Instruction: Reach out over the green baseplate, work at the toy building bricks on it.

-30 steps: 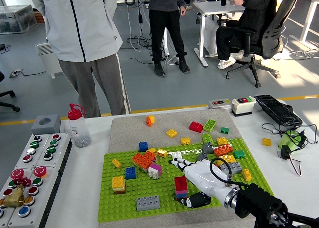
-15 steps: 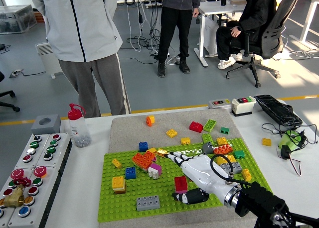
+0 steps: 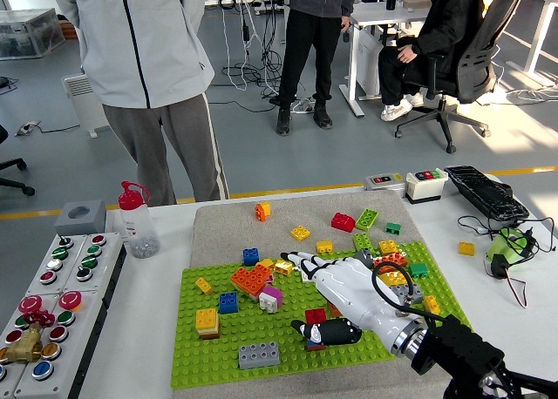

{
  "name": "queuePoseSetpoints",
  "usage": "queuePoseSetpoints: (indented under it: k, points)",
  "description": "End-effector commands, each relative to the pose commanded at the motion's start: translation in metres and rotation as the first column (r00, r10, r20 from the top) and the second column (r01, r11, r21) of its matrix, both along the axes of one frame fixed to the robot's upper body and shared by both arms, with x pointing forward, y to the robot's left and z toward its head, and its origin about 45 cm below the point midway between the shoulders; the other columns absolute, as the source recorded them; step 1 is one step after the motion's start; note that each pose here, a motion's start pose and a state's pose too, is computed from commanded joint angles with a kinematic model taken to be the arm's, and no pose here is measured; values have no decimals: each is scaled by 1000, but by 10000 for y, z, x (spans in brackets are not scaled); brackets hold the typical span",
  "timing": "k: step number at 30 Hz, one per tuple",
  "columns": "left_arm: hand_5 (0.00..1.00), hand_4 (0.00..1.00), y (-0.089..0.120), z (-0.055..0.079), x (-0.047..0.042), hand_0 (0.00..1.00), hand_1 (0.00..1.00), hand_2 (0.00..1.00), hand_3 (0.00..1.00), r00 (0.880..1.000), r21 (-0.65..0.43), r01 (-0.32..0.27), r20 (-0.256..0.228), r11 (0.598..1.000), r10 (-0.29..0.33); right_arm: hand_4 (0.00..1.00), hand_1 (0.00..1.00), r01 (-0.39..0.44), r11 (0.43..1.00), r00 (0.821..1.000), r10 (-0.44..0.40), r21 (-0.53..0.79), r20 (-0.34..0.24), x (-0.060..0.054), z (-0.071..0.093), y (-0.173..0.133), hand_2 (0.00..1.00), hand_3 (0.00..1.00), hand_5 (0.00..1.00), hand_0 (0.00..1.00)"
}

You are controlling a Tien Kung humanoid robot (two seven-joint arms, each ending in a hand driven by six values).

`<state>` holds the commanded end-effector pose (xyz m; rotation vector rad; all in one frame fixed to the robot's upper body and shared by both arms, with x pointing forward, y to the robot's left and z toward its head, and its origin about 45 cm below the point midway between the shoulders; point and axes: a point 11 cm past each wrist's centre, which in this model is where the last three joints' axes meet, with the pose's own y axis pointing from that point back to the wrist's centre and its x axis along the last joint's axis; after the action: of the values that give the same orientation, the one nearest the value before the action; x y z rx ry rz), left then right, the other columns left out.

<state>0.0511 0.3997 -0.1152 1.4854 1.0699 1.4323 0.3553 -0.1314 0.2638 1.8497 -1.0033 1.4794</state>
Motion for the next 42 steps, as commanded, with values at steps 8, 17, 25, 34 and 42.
queuePoseSetpoints:
  k: [8, 17, 25, 34, 42]
  points:
    - [998, 382, -2, -1, 2, 695, 717, 709, 635, 1000, -1, -1, 2, 1000, 1, 524, 650, 1, 998, 999, -4, 56, 39, -8, 62, -6, 863, 855, 262, 529]
    - [998, 382, -6, -3, -6, 694, 717, 711, 635, 1000, -4, -1, -1, 1000, 1, 465, 620, 14, 991, 999, -19, 131, 38, 3, 76, -57, 779, 788, 258, 486]
    - [998, 383, 0, -2, -19, 695, 717, 710, 635, 1000, -4, 0, -4, 1000, 0, 337, 516, -2, 990, 1000, 3, 141, -9, -27, 1, -49, 595, 566, 403, 377]
    - [998, 384, 2, -5, -45, 694, 717, 710, 635, 1000, -3, 2, -11, 1000, -2, 331, 510, -5, 994, 999, 10, 108, -48, -49, -109, -52, 589, 561, 417, 375]
    - [998, 384, 9, -5, -62, 695, 718, 710, 636, 1000, 0, 4, -15, 1000, -4, 295, 510, -1, 995, 999, 6, 99, -52, -63, -147, -62, 594, 561, 415, 371]
